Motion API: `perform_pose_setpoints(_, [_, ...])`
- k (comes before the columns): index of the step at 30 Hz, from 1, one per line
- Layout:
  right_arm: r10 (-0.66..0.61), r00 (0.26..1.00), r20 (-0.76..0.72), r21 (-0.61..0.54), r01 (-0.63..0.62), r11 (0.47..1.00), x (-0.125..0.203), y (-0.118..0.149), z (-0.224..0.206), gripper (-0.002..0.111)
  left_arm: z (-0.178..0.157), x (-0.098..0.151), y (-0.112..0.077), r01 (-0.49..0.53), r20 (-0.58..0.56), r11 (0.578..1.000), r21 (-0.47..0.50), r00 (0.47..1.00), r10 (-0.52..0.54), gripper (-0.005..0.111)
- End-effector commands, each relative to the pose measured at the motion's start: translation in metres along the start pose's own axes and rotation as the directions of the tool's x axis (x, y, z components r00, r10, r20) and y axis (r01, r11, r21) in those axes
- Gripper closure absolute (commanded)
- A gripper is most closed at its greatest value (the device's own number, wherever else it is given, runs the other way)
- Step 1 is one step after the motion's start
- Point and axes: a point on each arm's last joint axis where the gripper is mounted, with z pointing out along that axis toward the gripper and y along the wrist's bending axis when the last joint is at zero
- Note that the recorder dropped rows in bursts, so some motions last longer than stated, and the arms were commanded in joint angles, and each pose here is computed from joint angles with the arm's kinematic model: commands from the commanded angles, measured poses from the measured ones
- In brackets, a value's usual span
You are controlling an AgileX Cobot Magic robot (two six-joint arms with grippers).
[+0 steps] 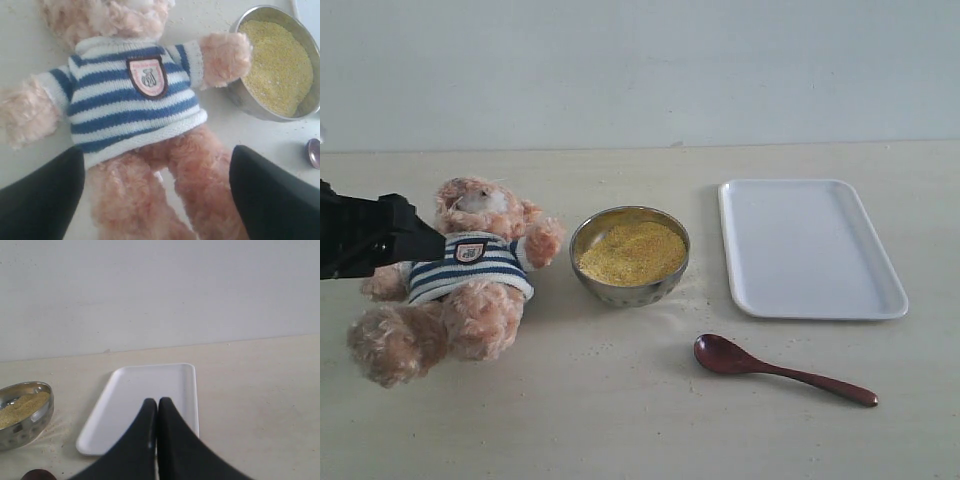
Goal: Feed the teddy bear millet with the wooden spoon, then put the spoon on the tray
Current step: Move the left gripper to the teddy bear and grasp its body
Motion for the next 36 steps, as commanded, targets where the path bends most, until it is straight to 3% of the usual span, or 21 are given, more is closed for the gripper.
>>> perform_pose_setpoints(1, [-0.005, 1.000, 0.011, 0.001, 0.005, 1.000, -0.001, 0.000, 0.000, 0.108, -0.002, -0.002, 0.005, -0.020, -0.012, 1.000, -0.014, 1.000, 0.020, 0.033])
perform_pose_setpoints(10, [-0.005, 1.000, 0.011, 0.001, 0.005, 1.000, -0.001, 0.000, 0.000, 0.108, -0.005, 0.009, -0.003, 0.003, -0.127, 0.997, 0.072, 0.992, 0.006, 0.033])
perform_pose_setpoints(12, [-0.005, 1.000, 0.011, 0.001, 0.005, 1.000, -0.001, 0.000, 0.000, 0.108, -0.019, 0.007, -0.010, -0.039, -0.077, 0.994, 0.105, 0.996, 0.047, 0.033])
perform_pose_setpoints(14, [-0.005, 1.000, 0.011, 0.001, 0.005, 1.000, -0.001, 0.000, 0.000, 0.108, -0.040, 0.006, -0.011, -0.029, 0.041, 0.988, 0.150, 0.999, 0.023, 0.033])
perform_pose_setpoints(18, [-0.005, 1.000, 0.011, 0.001, 0.005, 1.000, -0.001, 0.000, 0.000, 0.108, -0.052, 0.028, 0.009, 0.029, 0.246, 0.966, 0.258, 0.965, -0.095, 0.033])
perform_pose_setpoints(22, [-0.005, 1.000, 0.011, 0.001, 0.005, 1.000, -0.001, 0.000, 0.000, 0.108, -0.026, 0.040, 0.038, 0.073, 0.182, 0.976, 0.203, 0.977, -0.110, 0.033])
perform_pose_setpoints(26, [-0.005, 1.000, 0.011, 0.001, 0.005, 1.000, -0.001, 0.000, 0.000, 0.108, -0.004, 0.038, 0.049, 0.094, 0.165, 0.963, 0.253, 0.976, -0.139, 0.033])
perform_pose_setpoints(31, [-0.005, 1.000, 0.011, 0.001, 0.005, 1.000, -0.001, 0.000, 0.000, 0.108, 0.022, 0.039, 0.064, 0.135, 0.101, 0.959, 0.251, 0.981, -0.164, 0.033])
perform_pose_setpoints(36, [-0.005, 1.000, 0.011, 0.001, 0.005, 1.000, -0.001, 0.000, 0.000, 0.108, 0.039, 0.032, 0.074, 0.110, 0.086, 0.964, 0.243, 0.987, -0.135, 0.033])
